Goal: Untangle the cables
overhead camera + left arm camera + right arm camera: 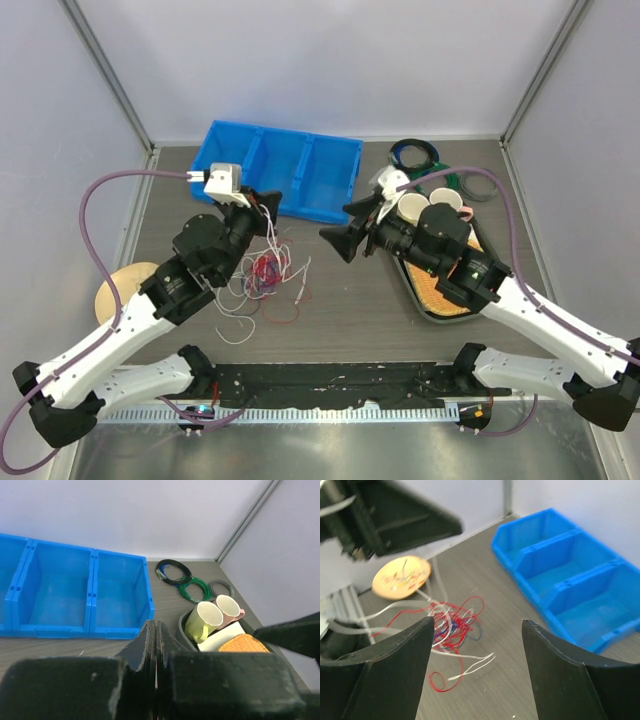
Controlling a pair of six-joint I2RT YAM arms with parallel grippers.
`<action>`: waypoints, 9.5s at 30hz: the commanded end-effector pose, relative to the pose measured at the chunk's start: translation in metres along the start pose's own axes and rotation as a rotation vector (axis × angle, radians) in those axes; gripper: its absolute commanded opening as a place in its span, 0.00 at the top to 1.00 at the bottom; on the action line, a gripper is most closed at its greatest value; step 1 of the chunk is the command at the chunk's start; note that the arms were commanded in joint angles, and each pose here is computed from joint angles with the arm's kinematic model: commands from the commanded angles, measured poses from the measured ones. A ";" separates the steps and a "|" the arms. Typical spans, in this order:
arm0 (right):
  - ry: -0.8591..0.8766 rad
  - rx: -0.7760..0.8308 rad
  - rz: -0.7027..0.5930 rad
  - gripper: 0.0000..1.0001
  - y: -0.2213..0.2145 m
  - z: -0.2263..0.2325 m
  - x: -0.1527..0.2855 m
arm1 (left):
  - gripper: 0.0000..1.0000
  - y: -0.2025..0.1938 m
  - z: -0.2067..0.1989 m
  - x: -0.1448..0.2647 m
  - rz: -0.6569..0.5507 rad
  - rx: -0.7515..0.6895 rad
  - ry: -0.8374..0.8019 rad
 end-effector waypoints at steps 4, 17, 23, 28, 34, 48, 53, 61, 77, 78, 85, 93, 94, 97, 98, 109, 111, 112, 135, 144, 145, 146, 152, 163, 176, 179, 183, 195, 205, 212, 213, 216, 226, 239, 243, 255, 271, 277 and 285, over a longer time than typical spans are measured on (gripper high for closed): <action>0.444 0.212 0.226 0.24 -0.091 0.029 -0.011 | 1.00 0.009 -0.005 0.003 0.029 0.045 -0.013; 0.281 0.315 0.195 0.19 -0.134 -0.015 -0.080 | 1.00 -0.026 -0.036 0.013 0.132 0.075 -0.234; 0.315 0.290 0.275 0.27 -0.157 -0.015 -0.104 | 1.00 -0.030 -0.038 0.012 0.152 0.072 -0.242; 0.297 0.235 0.329 0.99 -0.171 -0.019 -0.101 | 1.00 -0.029 -0.019 0.011 0.143 0.049 -0.128; -0.098 0.114 0.293 0.99 -0.188 -0.075 -0.074 | 1.00 -0.049 0.050 0.012 0.200 -0.063 0.336; -0.543 -0.325 0.181 0.99 -0.215 -0.159 0.030 | 1.00 -0.077 0.180 0.030 0.287 0.108 0.749; -0.357 -0.306 0.232 0.95 -0.219 -0.135 0.027 | 1.00 -0.072 0.174 0.017 0.298 0.106 0.688; -0.102 -0.287 0.364 0.49 -0.237 -0.100 0.011 | 1.00 -0.047 0.151 -0.026 0.273 0.111 0.500; -0.343 -0.152 0.166 0.12 -0.203 -0.110 0.025 | 1.00 0.012 0.238 -0.149 0.246 -0.087 0.617; -0.344 -0.147 0.173 0.12 -0.205 -0.110 0.024 | 1.00 0.026 0.246 -0.155 0.217 -0.092 0.621; -0.356 -0.119 0.165 0.11 -0.207 -0.114 0.021 | 1.00 0.015 0.291 -0.205 0.267 -0.195 0.697; -0.340 -0.107 0.130 0.10 -0.200 -0.112 0.024 | 1.00 0.012 0.345 -0.218 0.289 -0.308 0.895; -0.347 -0.104 0.125 0.10 -0.200 -0.113 0.025 | 1.00 0.010 0.351 -0.216 0.301 -0.344 0.934; -0.346 -0.102 0.116 0.09 -0.198 -0.113 0.025 | 1.00 -0.005 0.354 -0.226 0.335 -0.382 0.887; -0.347 -0.102 0.118 0.09 -0.198 -0.113 0.025 | 1.00 -0.013 0.354 -0.228 0.351 -0.383 0.870; -0.346 -0.088 0.162 0.09 -0.207 -0.114 0.017 | 1.00 -0.110 0.349 -0.264 0.513 -0.294 0.677; -0.346 -0.086 0.173 0.09 -0.209 -0.115 0.017 | 0.99 -0.130 0.352 -0.269 0.564 -0.311 0.655; -0.345 -0.083 0.176 0.09 -0.210 -0.115 0.017 | 0.98 -0.131 0.353 -0.270 0.569 -0.321 0.651; -0.331 -0.087 0.197 0.09 -0.212 -0.112 0.019 | 0.10 -0.149 0.331 -0.234 0.837 -0.515 0.406; -0.216 -0.043 0.164 0.08 -0.186 -0.092 -0.003 | 0.00 -0.133 0.336 -0.206 0.894 -0.657 0.437; -0.189 -0.026 0.166 0.08 -0.181 -0.087 -0.010 | 0.00 -0.133 0.334 -0.207 0.890 -0.653 0.432; -0.154 -0.011 0.127 0.08 -0.160 -0.078 -0.020 | 0.00 -0.135 0.334 -0.208 0.892 -0.650 0.432; -0.119 0.022 -0.005 0.05 -0.076 -0.051 -0.094 | 0.00 -0.136 0.334 -0.208 0.898 -0.644 0.427; 0.205 -0.200 0.024 0.11 -0.047 -0.089 -0.277 | 0.00 -0.142 0.332 -0.208 0.896 -0.629 0.391; 0.376 -0.301 -0.114 0.16 -0.067 -0.104 -0.358 | 0.00 -0.136 0.332 -0.196 0.894 -0.656 0.368; 0.380 -0.306 -0.107 0.16 -0.074 -0.104 -0.360 | 0.00 -0.136 0.332 -0.196 0.894 -0.652 0.366; 0.379 -0.313 -0.072 0.19 -0.091 -0.103 -0.363 | 0.00 -0.138 0.332 -0.196 0.897 -0.650 0.367; 0.318 -0.284 -0.064 0.38 -0.105 -0.104 -0.371 | 0.00 -0.127 0.321 -0.191 0.868 -0.666 0.298; 0.363 -0.284 -0.019 0.83 -0.113 -0.091 -0.369 | 0.00 -0.129 0.313 -0.187 0.861 -0.669 0.244; 0.326 -0.239 -0.085 0.99 -0.086 -0.088 -0.357 | 0.00 -0.129 0.311 -0.180 0.861 -0.713 0.216; 0.311 -0.227 -0.110 0.99 -0.071 -0.086 -0.353 | 0.00 -0.135 0.311 -0.177 0.877 -0.719 0.205; 0.237 -0.234 -0.155 0.99 -0.050 -0.102 -0.350 | 0.00 -0.139 0.310 -0.171 0.879 -0.752 0.179; 0.225 -0.315 -0.201 0.99 -0.027 -0.139 -0.339 | 0.01 -0.152 0.293 -0.159 0.890 -0.789 0.018; 0.282 -0.268 -0.094 0.99 -0.052 -0.122 -0.344 | 0.00 -0.115 0.263 -0.181 0.646 -0.542 0.000; 0.269 -0.250 -0.085 0.99 -0.058 -0.119 -0.346 | 0.00 -0.089 0.260 -0.186 0.611 -0.380 -0.003; 0.287 -0.233 -0.113 0.99 -0.065 -0.108 -0.349 | 0.00 -0.057 0.231 -0.190 0.666 -0.002 0.028; 0.285 -0.179 -0.129 0.99 -0.067 -0.089 -0.344 | 0.20 -0.091 0.227 -0.208 0.644 0.404 0.172; 0.278 -0.157 -0.122 0.99 -0.070 -0.085 -0.339 | 0.91 -0.097 0.236 -0.213 0.656 0.426 0.223; 0.273 -0.170 -0.116 0.87 -0.067 -0.084 -0.335 | 1.00 -0.086 0.262 -0.200 0.602 0.371 0.336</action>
Point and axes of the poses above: each gripper's point midway between its finger pads, its own x axis back along the fingers, its own z axis along the line the jaws close on, y = z × x, the point moved 3 cm from there along x, back along the fingers, and after that the axes turned 14 degrees about -x, right-handed, at the moved point
